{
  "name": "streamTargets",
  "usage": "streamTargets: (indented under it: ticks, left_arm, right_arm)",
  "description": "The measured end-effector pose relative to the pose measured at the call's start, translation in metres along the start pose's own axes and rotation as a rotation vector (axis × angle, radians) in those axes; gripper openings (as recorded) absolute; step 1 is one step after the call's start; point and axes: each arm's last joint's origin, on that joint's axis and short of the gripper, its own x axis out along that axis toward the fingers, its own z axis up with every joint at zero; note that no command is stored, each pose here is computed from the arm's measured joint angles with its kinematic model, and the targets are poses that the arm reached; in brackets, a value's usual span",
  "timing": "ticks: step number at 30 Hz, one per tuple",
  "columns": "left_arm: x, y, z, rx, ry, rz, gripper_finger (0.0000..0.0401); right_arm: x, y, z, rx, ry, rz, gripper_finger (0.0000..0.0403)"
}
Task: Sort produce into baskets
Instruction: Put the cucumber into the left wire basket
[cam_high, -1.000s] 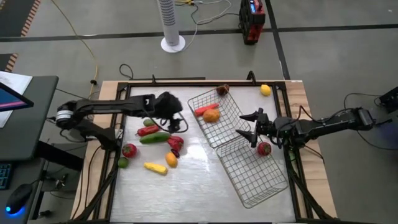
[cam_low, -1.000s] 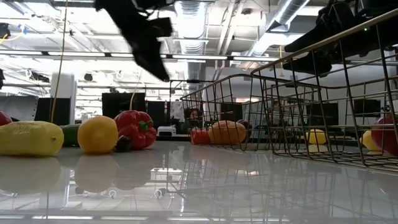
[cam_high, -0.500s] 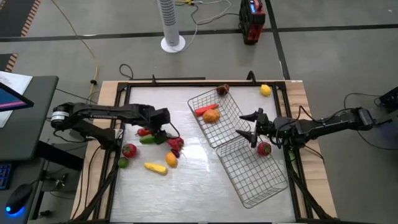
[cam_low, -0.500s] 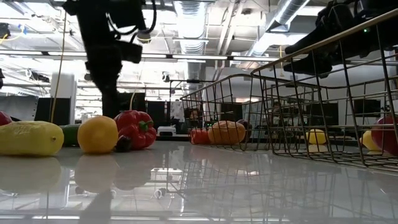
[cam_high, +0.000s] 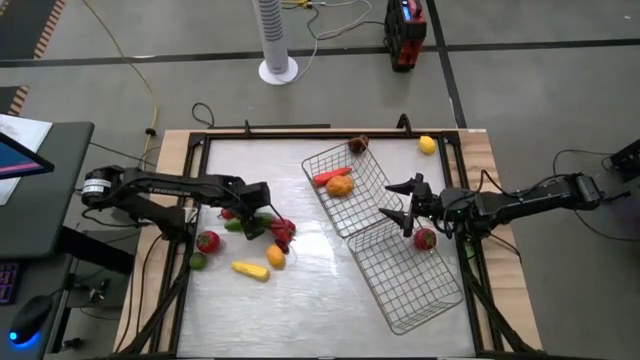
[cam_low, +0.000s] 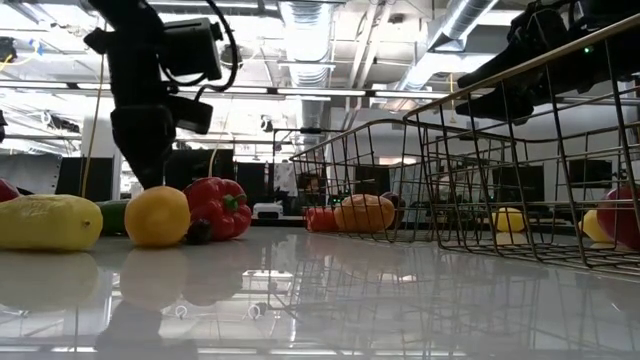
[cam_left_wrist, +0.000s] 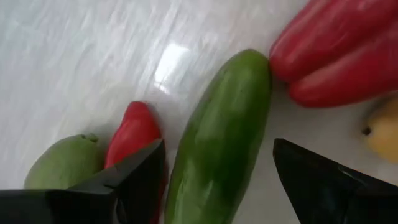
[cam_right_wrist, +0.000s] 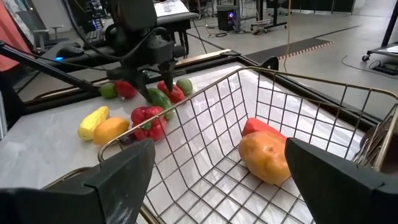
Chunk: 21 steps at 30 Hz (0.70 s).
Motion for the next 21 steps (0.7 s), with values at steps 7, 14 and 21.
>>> streamTargets:
  ticks: [7,14,21]
  left_arm:
    - [0.013,-0.007,-0.014,0.129,0.010,0.009,0.0286]
    - [0.014,-0.012,-0.015,0.200,-0.042,0.083,0.0263]
    - [0.014,-0.012,-0.017,0.198,-0.008,0.057,0.0184]
  right_arm:
    - [0.000,0.000,0.000,-0.007,-0.001,-0.002,0.0385]
    - [0.000,-0.001,0.000,-0.007,-0.002,-0.011,0.0385]
    - [0.000,-0.001,0.000,-0.006,-0.002,-0.010,0.0385]
